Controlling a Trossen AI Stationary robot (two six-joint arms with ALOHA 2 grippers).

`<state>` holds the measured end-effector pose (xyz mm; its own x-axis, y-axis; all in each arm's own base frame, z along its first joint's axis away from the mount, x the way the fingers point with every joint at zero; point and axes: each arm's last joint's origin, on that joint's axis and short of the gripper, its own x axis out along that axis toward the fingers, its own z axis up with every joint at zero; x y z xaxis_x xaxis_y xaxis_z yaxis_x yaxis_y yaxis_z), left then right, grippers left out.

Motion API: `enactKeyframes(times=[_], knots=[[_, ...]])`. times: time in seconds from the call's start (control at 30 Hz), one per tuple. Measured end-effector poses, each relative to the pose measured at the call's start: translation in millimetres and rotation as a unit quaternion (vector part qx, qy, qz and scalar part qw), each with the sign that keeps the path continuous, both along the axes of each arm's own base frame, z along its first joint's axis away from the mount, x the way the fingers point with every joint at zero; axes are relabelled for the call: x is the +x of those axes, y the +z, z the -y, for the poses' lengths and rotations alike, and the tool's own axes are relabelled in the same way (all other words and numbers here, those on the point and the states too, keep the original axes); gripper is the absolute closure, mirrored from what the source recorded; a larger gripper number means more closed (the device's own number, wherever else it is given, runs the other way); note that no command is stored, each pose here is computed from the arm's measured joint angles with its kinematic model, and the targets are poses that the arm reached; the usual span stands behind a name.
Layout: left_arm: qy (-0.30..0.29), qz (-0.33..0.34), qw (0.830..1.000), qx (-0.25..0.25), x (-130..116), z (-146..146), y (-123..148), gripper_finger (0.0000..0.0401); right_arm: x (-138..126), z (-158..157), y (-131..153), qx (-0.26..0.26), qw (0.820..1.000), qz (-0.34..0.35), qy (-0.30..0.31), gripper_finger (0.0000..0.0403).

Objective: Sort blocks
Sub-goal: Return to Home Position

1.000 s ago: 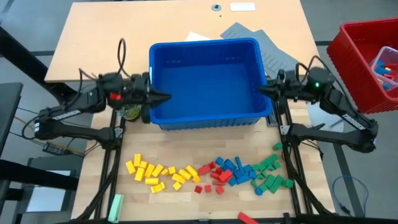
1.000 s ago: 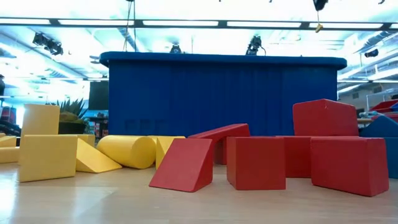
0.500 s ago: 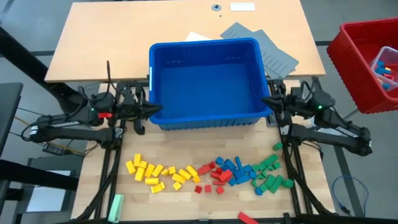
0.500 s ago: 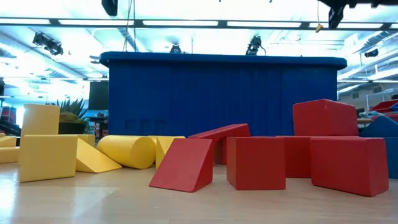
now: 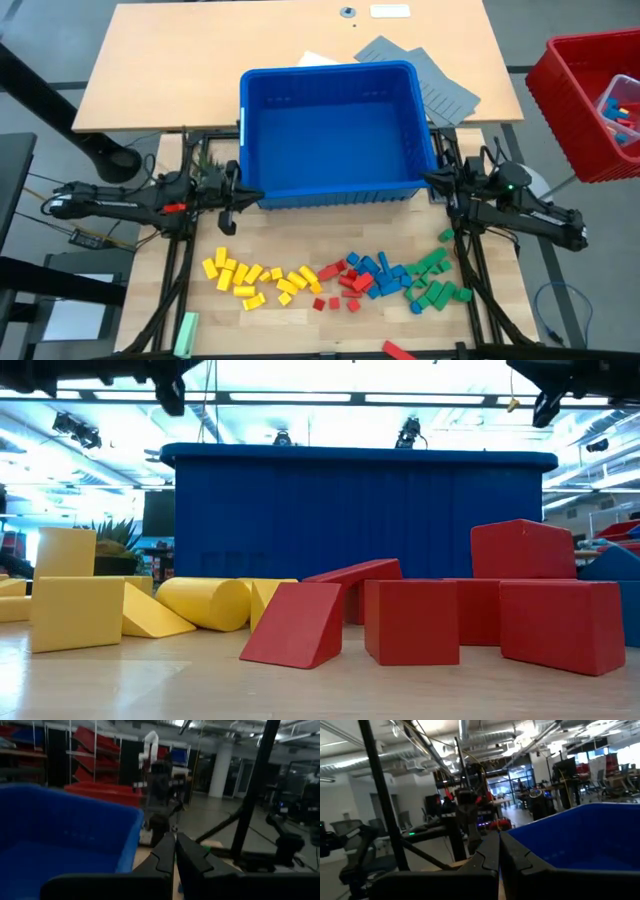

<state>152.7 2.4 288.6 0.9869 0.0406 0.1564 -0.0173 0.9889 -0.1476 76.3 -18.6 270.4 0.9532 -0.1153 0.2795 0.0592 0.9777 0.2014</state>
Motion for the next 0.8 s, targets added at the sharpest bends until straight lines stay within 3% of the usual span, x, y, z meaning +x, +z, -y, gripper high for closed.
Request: enactKeyframes(times=[0.3,0.5,0.8], knots=[[0.011,-0.029,1.000,-0.005,-17,6,-9,0.0378,-13,-6,-7,0.010,0.999,0.020,0.028,0.0403],[0.020,-0.065,0.998,-0.003,-25,5,-15,0.0378,-9,-5,-17,0.015,0.999,-0.018,0.028,0.0403],[0.016,-0.076,0.997,-0.013,-36,5,-17,0.0378,10,-1,-60,0.021,0.999,0.012,0.047,0.0403]])
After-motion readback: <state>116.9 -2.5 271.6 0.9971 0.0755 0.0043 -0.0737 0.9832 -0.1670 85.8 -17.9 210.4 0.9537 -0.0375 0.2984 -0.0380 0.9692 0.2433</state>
